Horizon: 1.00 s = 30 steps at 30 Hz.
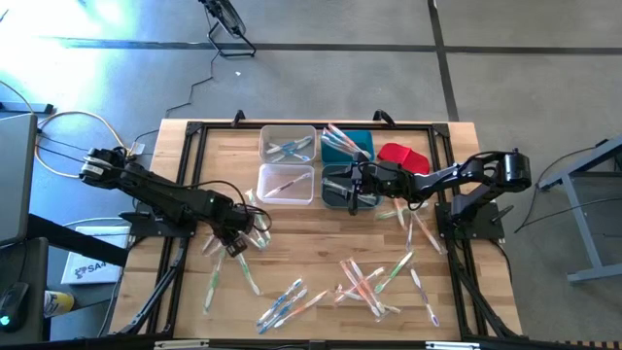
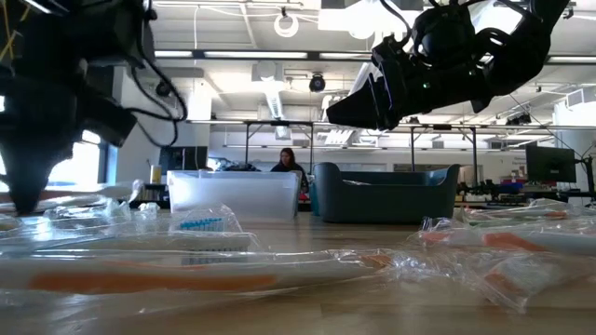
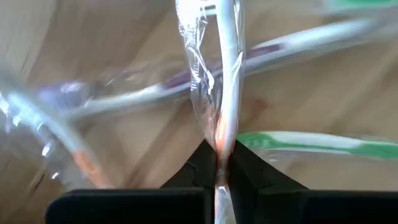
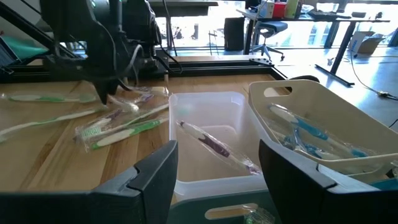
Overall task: Pick & Place Toothbrushes
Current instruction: Put the orange toothbrush into the blue bin
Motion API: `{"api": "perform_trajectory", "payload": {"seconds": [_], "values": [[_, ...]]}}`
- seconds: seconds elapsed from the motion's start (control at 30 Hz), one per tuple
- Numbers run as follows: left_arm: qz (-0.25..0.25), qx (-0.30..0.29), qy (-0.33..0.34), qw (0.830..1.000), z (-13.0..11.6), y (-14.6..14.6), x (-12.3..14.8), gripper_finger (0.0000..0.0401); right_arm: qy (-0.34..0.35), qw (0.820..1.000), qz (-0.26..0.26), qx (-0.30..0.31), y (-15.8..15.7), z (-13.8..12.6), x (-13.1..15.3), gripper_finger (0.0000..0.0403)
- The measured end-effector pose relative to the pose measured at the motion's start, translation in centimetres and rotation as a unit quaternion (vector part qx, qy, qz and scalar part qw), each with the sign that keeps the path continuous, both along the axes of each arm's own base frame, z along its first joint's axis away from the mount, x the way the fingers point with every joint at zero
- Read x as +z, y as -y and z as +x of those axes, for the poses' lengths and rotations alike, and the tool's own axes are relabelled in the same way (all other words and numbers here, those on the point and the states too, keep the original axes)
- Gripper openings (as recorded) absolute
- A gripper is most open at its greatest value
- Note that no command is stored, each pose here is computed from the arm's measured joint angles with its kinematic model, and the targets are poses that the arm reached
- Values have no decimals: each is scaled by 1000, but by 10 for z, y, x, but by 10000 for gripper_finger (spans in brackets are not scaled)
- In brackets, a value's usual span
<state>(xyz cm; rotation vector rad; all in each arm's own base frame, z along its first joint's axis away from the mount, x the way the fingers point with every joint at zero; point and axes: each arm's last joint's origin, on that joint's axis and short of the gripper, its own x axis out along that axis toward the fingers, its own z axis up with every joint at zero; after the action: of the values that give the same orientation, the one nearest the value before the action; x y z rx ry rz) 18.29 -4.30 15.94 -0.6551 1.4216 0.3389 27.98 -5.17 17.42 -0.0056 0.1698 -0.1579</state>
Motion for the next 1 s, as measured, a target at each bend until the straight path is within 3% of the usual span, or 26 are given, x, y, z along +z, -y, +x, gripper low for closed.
{"api": "perform_trajectory", "payload": {"seconds": [0.37, 0.6, 0.77, 1.0], "values": [[22, -124, 115, 985, 32, 6, 53, 22, 0, 1000, 0, 0, 0, 0, 0, 217], [122, -218, 192, 949, 49, 5, 90, 18, 0, 1000, 0, 0, 0, 0, 0, 217], [186, -229, 223, 929, 59, -14, 105, 24, 0, 1000, 0, 1, 0, 0, 0, 217], [227, -206, 275, 911, 71, -57, 113, 16, 0, 1000, 1, 4, 0, 0, 0, 217]]}}
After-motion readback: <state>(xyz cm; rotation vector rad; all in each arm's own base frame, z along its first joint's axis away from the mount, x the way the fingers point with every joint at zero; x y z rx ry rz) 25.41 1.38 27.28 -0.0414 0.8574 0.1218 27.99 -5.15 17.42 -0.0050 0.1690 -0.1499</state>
